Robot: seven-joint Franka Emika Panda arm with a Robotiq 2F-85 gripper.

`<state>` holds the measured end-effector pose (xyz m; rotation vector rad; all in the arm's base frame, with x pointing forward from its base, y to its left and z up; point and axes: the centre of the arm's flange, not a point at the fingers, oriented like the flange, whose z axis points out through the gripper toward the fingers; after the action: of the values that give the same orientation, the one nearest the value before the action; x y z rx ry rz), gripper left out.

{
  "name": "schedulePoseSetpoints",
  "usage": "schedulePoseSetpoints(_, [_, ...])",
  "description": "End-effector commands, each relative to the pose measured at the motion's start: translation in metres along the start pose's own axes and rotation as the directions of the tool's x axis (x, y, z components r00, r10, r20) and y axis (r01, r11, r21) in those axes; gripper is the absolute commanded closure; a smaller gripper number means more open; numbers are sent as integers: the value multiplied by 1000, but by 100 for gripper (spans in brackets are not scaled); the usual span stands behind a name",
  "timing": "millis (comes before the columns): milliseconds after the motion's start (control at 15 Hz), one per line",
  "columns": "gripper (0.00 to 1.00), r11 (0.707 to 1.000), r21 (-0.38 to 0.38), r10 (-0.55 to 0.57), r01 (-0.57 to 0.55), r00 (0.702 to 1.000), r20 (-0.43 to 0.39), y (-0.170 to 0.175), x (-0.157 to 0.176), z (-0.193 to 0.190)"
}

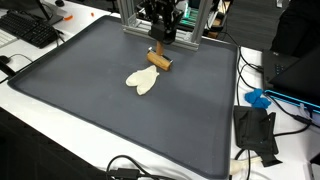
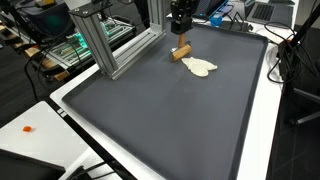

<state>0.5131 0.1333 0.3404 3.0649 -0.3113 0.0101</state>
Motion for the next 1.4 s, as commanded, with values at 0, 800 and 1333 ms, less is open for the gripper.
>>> schedulePoseSetpoints(0, [77, 1000, 9, 1, -1, 1000, 21, 19, -13, -6])
schedulePoseSetpoints(800, [77, 997, 66, 38, -36, 999, -30, 42, -32, -56])
schedulePoseSetpoints(1333, [77, 993, 111, -41, 45, 999, -34, 68, -71, -111])
